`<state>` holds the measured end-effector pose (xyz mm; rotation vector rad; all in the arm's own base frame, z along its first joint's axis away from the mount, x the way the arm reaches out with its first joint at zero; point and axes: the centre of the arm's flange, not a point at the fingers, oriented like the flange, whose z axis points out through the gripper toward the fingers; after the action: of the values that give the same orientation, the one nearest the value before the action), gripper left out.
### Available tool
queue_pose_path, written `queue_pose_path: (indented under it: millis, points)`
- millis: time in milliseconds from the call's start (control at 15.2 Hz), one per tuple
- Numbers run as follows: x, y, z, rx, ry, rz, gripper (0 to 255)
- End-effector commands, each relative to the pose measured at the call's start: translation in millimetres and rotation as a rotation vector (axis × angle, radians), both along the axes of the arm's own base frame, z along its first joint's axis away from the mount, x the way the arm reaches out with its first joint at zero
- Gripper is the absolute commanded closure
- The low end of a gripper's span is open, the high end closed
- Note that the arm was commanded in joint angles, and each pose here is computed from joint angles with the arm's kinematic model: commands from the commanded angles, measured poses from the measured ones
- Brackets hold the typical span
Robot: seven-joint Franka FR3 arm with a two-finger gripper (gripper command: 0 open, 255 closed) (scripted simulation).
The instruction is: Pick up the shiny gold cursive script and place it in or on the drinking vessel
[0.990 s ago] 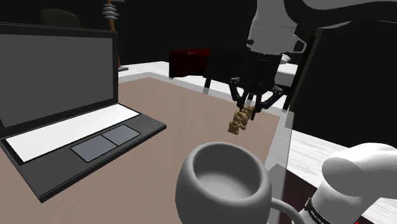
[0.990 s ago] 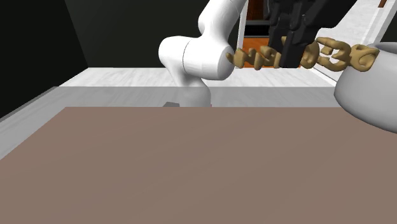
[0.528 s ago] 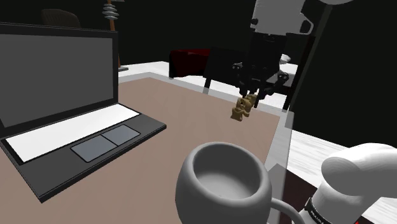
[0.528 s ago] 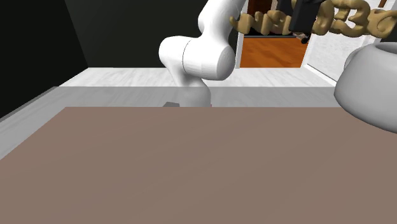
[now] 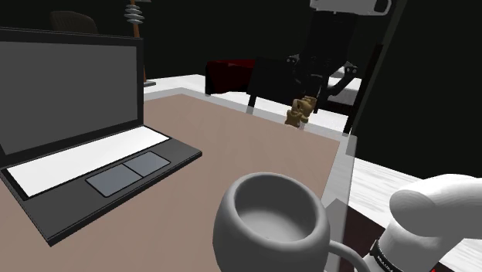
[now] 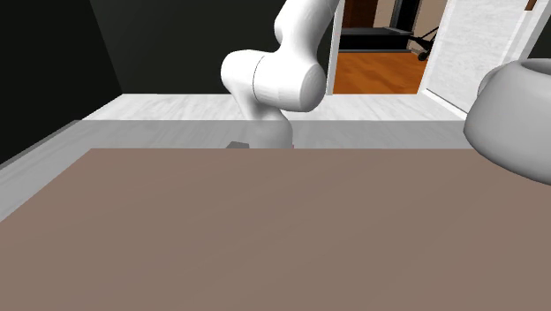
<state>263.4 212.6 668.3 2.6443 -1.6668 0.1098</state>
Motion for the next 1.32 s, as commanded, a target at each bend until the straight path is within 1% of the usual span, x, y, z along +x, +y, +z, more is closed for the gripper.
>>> queue_pose_path:
  millis: [0, 858, 924, 1254]
  points:
    - [-7.1, 10.0, 3.8, 0.000, 0.000, 0.000, 255]
    - [-99.9, 154.2, 8.8, 0.000, 0.000, 0.000, 255]
    - [-111.5, 172.2, 9.4, 0.000, 0.000, 0.000, 255]
    - [-111.5, 172.2, -17.0, 0.000, 0.000, 0.000, 255]
